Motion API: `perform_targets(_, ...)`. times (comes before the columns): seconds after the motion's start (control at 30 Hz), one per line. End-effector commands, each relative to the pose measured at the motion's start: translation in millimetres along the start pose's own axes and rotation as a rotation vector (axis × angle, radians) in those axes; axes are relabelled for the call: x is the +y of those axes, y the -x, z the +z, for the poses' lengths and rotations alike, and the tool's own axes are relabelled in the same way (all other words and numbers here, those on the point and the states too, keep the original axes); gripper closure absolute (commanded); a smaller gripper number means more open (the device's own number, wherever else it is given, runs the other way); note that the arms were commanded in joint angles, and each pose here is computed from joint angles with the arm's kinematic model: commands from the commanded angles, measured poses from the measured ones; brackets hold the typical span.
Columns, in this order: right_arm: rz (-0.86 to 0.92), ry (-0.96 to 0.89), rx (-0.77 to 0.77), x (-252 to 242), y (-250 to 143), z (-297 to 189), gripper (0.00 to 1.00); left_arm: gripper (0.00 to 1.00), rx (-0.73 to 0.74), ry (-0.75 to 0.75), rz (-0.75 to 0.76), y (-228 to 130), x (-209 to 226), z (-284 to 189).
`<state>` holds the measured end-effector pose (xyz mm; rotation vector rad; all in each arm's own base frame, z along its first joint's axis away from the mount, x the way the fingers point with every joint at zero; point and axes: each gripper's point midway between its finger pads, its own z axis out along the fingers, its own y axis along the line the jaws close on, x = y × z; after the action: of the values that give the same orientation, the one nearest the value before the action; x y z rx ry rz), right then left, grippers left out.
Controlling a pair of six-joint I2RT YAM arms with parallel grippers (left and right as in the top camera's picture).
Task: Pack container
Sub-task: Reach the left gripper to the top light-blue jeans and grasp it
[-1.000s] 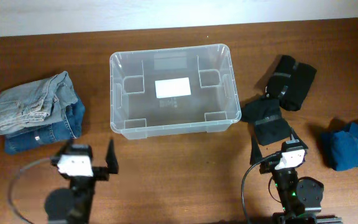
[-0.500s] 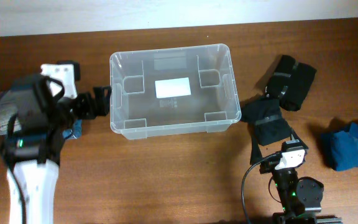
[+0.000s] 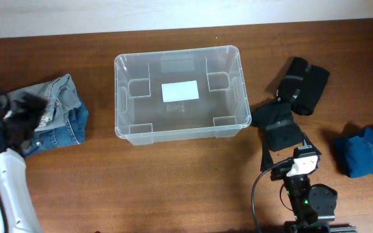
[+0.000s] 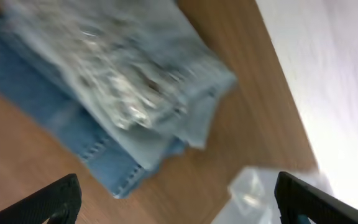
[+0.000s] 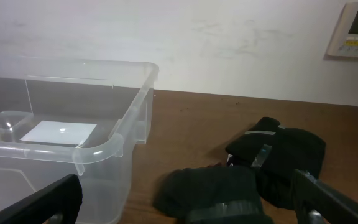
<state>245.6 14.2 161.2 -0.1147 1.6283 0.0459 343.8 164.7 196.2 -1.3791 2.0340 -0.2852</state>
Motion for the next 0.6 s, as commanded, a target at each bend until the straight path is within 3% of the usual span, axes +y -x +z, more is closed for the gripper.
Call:
perform_targets(0.0, 0.001, 0.001, 0.006, 0.8, -2.7, 0.1, 0.01, 0.01, -0.026, 0.075, -0.163, 6.1, 36.2, 13.8)
perform_targets(0.2, 0.001, 0.001, 0.006, 0.7, -2.7, 0.1, 0.01, 0.01, -0.06, 0.082, -0.263, 9.3, 68.6, 49.5)
perform_targets(0.57, 0.001, 0.001, 0.006, 0.7, -2.7, 0.1, 0.01, 0.01, -0.094, 0.035, -0.253, 23.9, 74.2, 113.0)
